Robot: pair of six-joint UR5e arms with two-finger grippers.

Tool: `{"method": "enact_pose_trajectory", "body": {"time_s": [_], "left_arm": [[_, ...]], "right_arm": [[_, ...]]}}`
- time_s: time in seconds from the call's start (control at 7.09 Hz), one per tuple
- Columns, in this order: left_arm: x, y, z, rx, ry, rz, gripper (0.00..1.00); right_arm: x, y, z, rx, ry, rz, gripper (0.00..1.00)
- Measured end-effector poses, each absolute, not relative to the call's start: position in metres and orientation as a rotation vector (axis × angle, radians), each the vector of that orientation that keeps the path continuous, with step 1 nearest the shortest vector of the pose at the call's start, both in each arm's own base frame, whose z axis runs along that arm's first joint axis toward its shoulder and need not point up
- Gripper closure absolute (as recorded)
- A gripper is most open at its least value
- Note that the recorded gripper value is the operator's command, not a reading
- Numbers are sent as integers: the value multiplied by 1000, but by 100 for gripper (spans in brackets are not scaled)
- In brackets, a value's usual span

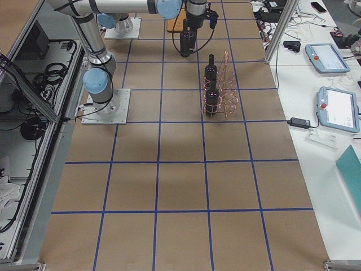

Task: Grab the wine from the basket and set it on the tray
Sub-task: 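Move the left gripper over the standing dark bottle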

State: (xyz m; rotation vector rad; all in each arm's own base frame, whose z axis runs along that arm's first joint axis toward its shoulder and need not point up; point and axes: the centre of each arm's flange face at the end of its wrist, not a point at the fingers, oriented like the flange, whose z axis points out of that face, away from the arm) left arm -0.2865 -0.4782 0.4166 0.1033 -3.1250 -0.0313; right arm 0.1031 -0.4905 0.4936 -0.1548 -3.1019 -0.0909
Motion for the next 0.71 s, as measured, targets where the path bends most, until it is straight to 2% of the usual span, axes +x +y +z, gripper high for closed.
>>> {"method": "enact_pose_trajectory", "body": {"time_s": [0.71], "left_arm": [[-301,-482,378,105,-3141,-117,17]], "right_arm": [[103,-491,493,-155,-3104,-92,0]]}}
